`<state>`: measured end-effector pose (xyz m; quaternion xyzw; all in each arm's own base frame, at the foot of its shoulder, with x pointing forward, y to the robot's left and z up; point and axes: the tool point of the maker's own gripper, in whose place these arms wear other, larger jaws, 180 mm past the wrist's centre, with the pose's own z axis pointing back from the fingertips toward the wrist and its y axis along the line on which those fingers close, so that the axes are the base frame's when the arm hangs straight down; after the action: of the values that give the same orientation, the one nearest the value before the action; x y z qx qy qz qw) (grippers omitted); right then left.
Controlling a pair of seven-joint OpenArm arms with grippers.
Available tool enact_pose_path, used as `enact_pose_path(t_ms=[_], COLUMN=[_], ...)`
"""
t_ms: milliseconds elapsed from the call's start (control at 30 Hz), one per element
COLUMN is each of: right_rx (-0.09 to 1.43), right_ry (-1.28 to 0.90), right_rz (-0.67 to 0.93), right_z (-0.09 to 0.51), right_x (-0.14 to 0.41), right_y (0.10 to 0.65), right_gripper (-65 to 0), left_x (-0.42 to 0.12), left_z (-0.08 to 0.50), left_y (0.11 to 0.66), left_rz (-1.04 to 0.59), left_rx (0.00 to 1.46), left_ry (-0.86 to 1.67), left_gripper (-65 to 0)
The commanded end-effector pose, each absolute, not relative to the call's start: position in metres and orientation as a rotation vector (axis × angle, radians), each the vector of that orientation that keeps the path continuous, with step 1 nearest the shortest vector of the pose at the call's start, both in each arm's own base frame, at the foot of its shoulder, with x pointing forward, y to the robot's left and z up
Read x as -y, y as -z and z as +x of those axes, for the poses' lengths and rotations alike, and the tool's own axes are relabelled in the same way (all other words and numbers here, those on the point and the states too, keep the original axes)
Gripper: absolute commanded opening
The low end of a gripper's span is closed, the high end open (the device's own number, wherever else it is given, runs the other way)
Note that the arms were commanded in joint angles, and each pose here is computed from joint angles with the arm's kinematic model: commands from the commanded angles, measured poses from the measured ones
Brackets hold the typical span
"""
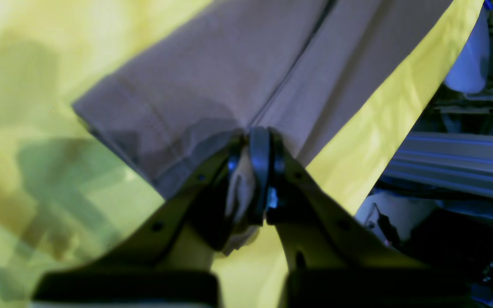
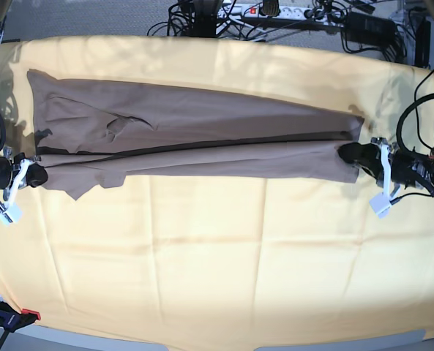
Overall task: Fold the T-shirt properly
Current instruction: 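Lift the hem corners and fold them toward the collar with both grippers, then lay the folded hem down and open both grippers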
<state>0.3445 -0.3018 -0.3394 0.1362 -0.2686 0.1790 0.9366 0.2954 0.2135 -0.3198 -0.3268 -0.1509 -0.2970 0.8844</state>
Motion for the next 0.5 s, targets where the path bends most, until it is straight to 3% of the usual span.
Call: enact_pose_path(t_ms=[0, 67, 133, 300, 467], right_rx=[0.596, 0.609, 0.646, 0.745, 0.751], right_ry=[-0.375, -0.375, -0.368, -0.347, -0.361], right_rz=[0.238, 0.244, 0.284, 0.407, 0.362], right_z=[0.355, 0.357, 0.362, 0.373, 0.383], right_x=[0.315, 0.315, 0.31, 0.291, 0.275], right_y=[0.317, 0.313, 0.302, 0.281, 0.302], right_gripper=[-42.6, -26.7, -24.5, -24.5, -24.5], left_x=[-0.221, -0.221, -0.221, -0.221, -0.22], left_z=[0.302, 0.298, 0.295, 0.29, 0.292], left_y=[0.307, 0.31, 0.313, 0.317, 0.316], left_rz=[-0.664, -0.667, -0.67, -0.674, -0.678], left_rx=[0.345, 0.334, 0.326, 0.311, 0.323], left_ry=[0.629, 0.625, 0.622, 0.616, 0.612], left_gripper=[-58.7, -42.1, -30.4, -29.2, -29.2])
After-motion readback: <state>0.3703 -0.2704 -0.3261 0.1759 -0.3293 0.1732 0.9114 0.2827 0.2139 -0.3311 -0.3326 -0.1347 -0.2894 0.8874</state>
